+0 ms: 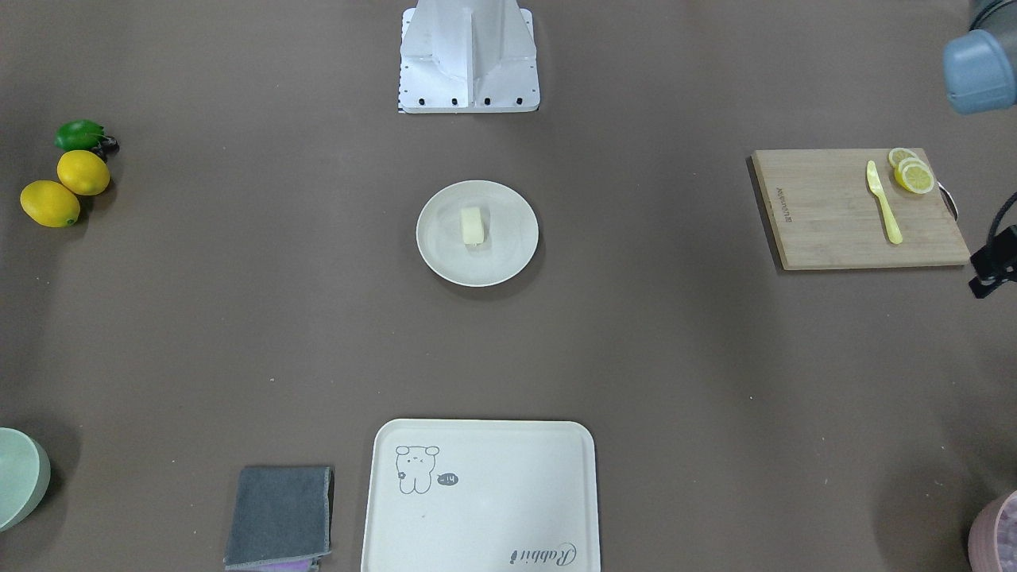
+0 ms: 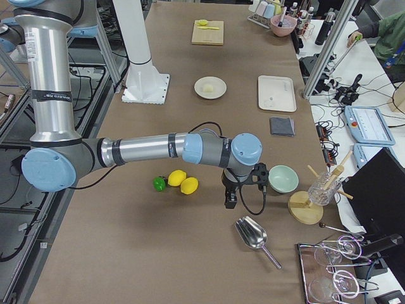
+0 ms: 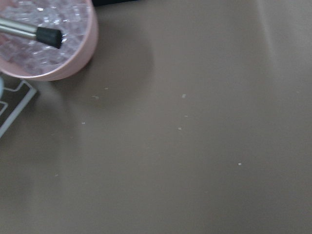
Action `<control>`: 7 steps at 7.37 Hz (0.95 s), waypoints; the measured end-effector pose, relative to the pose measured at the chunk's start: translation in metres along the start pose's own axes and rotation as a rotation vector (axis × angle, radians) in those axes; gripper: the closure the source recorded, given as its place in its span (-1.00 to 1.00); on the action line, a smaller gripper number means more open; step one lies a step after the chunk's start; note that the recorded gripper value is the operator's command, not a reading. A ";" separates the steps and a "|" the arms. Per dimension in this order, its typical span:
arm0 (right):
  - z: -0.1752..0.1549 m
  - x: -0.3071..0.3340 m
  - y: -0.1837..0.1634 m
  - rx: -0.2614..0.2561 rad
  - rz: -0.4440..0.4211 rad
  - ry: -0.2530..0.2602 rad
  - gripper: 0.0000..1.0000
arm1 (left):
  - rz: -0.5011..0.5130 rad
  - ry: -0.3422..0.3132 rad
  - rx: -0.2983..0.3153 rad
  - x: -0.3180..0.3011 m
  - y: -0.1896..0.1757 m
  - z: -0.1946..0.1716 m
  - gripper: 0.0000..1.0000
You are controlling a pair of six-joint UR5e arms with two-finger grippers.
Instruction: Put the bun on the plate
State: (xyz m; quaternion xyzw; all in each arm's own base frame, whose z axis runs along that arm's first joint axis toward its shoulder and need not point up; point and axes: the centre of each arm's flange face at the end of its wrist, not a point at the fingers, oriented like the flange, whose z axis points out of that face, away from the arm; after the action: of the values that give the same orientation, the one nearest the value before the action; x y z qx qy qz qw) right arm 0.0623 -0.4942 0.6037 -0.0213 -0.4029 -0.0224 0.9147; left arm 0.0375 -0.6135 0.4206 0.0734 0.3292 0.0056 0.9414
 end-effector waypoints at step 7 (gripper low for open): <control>0.013 0.030 0.013 -0.031 0.049 0.043 -0.99 | -0.017 -0.024 -0.055 -0.179 0.101 0.070 -0.95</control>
State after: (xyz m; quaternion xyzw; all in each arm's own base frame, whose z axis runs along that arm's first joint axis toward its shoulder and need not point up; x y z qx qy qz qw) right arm 0.0736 -0.4807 0.6344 -0.0451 -0.3821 -0.0065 0.9230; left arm -0.0554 -0.5340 0.6000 0.0450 0.3182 0.0058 0.9469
